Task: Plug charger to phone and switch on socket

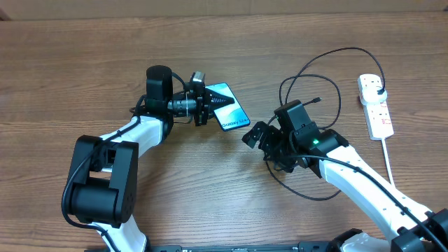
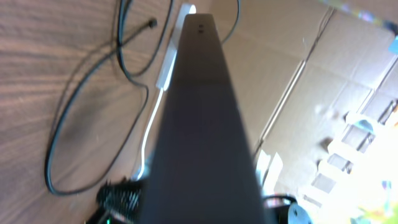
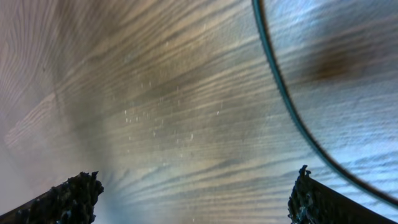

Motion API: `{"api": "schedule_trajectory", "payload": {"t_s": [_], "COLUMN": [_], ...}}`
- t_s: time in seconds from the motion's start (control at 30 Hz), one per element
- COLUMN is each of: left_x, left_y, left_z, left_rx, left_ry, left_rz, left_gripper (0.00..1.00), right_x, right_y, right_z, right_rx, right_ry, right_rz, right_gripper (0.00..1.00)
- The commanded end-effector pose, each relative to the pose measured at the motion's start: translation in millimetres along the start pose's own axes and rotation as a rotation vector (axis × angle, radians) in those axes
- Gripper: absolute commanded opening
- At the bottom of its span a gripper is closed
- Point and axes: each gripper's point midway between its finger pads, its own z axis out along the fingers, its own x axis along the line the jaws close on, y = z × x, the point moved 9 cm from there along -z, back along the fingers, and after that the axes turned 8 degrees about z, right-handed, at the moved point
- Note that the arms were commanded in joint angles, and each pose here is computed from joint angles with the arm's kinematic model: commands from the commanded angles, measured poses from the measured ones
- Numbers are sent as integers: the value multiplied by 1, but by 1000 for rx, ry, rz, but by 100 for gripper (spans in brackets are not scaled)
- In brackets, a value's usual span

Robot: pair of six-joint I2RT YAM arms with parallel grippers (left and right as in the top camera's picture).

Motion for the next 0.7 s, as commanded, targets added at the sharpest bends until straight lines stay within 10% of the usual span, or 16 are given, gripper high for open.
{"api": "schedule_trajectory", "payload": {"t_s": [0.0, 0.67], "left_x": [-11, -11], "left_y": [-7, -11], "left_z": [-1, 8], "left_rx": [125, 138], "left_ry": [-43, -35], "left_rz": [33, 36], "left_gripper": [4, 4], "right_x": [7, -10], "right_y": [11, 29], "right_z": [-4, -10], "right_rx": [-104, -210], "right_ry": [-2, -99], "right_rz": [-18, 41], "right_gripper": [100, 100]}}
